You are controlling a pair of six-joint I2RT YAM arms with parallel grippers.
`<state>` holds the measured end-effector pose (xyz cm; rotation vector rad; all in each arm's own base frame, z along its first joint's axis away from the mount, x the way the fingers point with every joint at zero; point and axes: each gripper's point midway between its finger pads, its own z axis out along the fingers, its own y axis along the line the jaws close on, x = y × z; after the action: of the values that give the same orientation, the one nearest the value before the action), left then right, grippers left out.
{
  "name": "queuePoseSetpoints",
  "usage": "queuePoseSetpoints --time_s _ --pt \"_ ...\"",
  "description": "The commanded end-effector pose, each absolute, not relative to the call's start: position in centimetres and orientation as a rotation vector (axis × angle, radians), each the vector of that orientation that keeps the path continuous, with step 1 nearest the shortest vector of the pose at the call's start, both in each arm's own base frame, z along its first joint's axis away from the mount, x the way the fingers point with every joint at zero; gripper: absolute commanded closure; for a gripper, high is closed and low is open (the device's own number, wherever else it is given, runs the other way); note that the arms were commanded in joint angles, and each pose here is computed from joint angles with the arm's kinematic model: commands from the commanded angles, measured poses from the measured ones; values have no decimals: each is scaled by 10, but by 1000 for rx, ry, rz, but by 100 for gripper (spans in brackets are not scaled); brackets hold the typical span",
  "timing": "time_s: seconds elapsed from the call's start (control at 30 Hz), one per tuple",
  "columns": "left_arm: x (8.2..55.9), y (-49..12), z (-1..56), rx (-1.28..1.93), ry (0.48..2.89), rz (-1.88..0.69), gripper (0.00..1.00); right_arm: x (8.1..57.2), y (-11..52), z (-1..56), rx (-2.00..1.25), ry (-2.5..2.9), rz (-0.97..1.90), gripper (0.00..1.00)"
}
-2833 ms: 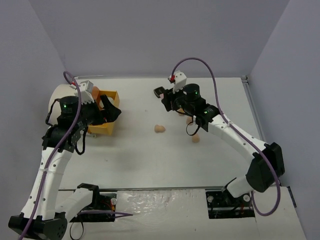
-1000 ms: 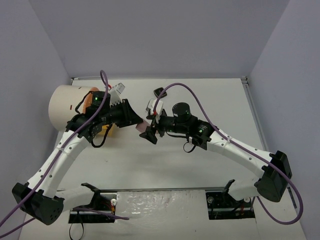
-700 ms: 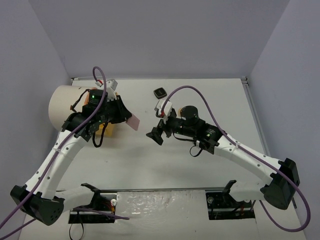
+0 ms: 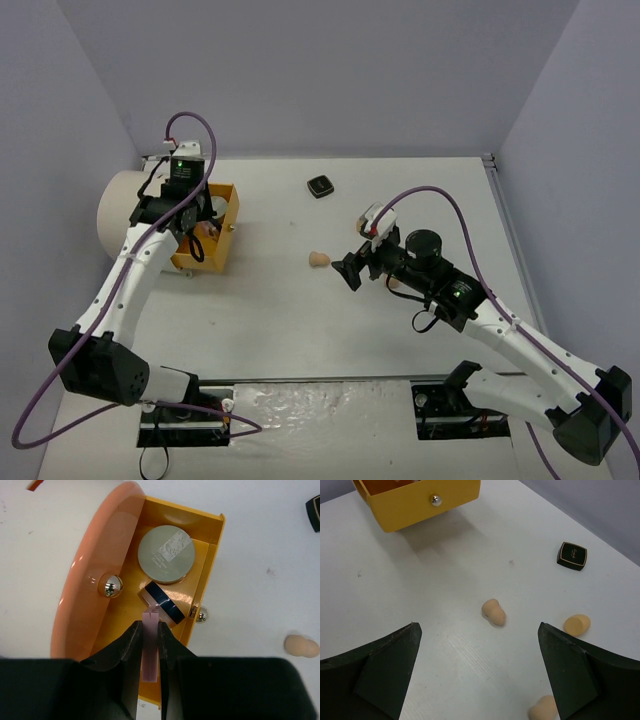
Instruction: Organize the makeup
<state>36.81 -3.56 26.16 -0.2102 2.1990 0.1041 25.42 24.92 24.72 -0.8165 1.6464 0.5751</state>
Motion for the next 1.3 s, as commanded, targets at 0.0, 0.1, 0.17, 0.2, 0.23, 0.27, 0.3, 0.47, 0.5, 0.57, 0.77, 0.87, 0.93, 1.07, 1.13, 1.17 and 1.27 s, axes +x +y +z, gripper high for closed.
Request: queuePoseSetpoints --time_s 0.0,0.1,0.17,0.2,0.23,0.27,0.3,0.47,0.5,0.57,0.77,0.87,0.93,1.07,1.13,1.17,1.27 --pt "381 -25 289 -217 2095 159 100 264 246 265 -750 1597 553 0" --pt "380 -22 275 -220 2125 191 99 266 246 263 -746 1605 544 0" --pt "379 -20 273 -226 2129 209 90 267 245 264 -741 1607 538 0" --pt "379 -19 273 -227 2129 213 82 268 244 263 -738 1610 535 0" --pt "379 -18 273 -228 2129 217 75 268 244 262 -736 1613 532 0" --pt "379 -18 273 -229 2129 218 68 269 244 262 -733 1615 529 0" --pt "379 -19 274 -228 2126 214 63 269 243 261 -730 1618 525 0" --pt "379 -23 278 -216 2129 183 38 272 240 261 -713 1628 508 0" --pt "379 -24 279 -215 2129 176 36 272 240 261 -710 1630 506 0" --pt "378 -26 281 -211 2124 160 34 274 239 260 -701 1637 497 0" --pt "375 -41 290 -184 2106 42 34 282 230 259 -636 1662 451 0" --pt "371 -49 294 -168 2105 -14 34 289 221 257 -573 1688 424 0" --pt "367 -54 298 -154 2101 -56 34 294 217 254 -546 1706 417 0" --pt "357 -65 303 -122 2093 -139 33 302 210 243 -504 1756 398 0" --pt "354 -68 305 -111 2086 -161 33 306 210 239 -499 1775 391 0" --pt "352 -69 305 -103 2083 -172 33 307 209 237 -497 1780 387 0" --pt "347 -69 306 -83 2069 -174 29 312 211 230 -473 1815 398 0"
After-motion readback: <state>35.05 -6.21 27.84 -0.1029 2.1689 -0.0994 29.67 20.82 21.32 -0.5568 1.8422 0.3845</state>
